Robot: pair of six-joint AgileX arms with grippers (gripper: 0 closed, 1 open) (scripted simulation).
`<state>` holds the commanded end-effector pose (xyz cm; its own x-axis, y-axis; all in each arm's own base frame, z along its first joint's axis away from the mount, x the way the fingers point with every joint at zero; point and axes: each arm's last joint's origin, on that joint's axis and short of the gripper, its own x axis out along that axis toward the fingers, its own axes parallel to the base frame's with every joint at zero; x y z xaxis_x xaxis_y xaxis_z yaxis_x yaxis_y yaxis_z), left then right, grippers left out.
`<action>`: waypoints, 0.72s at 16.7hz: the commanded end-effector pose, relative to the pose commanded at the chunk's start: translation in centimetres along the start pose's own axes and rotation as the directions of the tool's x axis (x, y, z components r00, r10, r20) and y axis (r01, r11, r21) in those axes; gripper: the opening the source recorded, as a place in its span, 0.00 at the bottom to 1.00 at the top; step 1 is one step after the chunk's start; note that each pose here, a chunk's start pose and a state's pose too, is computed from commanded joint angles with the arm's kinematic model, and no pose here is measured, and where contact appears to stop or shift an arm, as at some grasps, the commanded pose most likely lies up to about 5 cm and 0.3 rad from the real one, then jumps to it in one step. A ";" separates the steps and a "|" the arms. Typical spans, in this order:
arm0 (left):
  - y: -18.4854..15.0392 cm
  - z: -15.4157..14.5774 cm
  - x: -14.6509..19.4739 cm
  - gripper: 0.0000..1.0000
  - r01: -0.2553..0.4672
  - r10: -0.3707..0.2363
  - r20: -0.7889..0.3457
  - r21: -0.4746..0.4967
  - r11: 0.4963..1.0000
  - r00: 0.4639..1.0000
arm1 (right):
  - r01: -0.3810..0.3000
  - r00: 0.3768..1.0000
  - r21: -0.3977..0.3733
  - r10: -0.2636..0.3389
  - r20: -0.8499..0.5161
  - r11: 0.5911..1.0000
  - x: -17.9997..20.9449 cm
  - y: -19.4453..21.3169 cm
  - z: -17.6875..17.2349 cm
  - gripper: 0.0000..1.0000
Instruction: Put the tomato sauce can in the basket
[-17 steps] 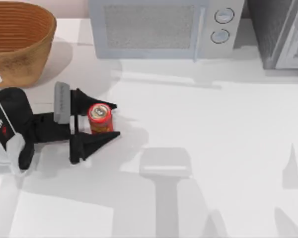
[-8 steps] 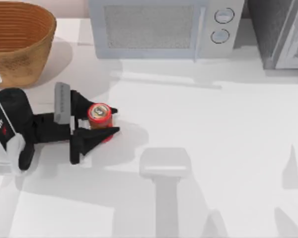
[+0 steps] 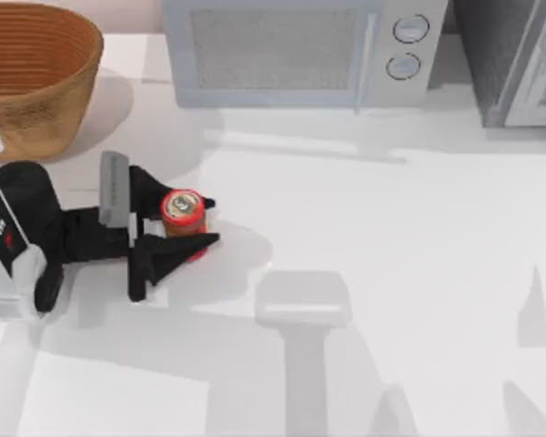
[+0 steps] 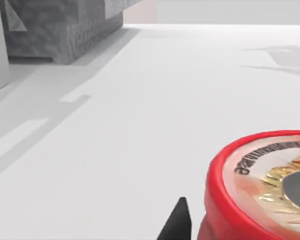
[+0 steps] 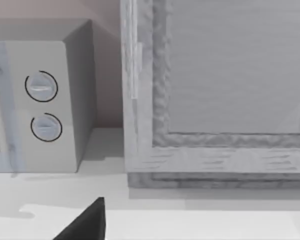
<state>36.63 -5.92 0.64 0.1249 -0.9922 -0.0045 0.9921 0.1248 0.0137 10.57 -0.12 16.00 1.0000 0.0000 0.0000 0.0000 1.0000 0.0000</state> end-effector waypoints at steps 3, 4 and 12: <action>1.5 1.8 -0.2 0.00 -0.002 0.002 0.006 0.039 0.999 1.000 | 0.000 1.000 0.000 0.000 0.000 1.000 0.0 0.0 0.0 1.00; 2.3 2.8 -0.4 0.00 -0.004 0.003 0.008 0.057 0.998 1.000 | 0.000 1.000 0.000 0.000 0.000 1.000 0.0 0.0 0.0 1.00; 6.8 14.5 -3.9 0.00 -0.055 0.053 0.016 0.148 0.987 0.998 | 0.000 1.000 0.000 0.000 0.000 1.000 0.0 0.0 0.0 1.00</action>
<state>42.73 -1.26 15.21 0.1771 -0.9841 0.0120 0.9708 0.1767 0.1620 10.57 -0.12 16.00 1.0000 0.0000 0.0000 0.0000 1.0000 0.0000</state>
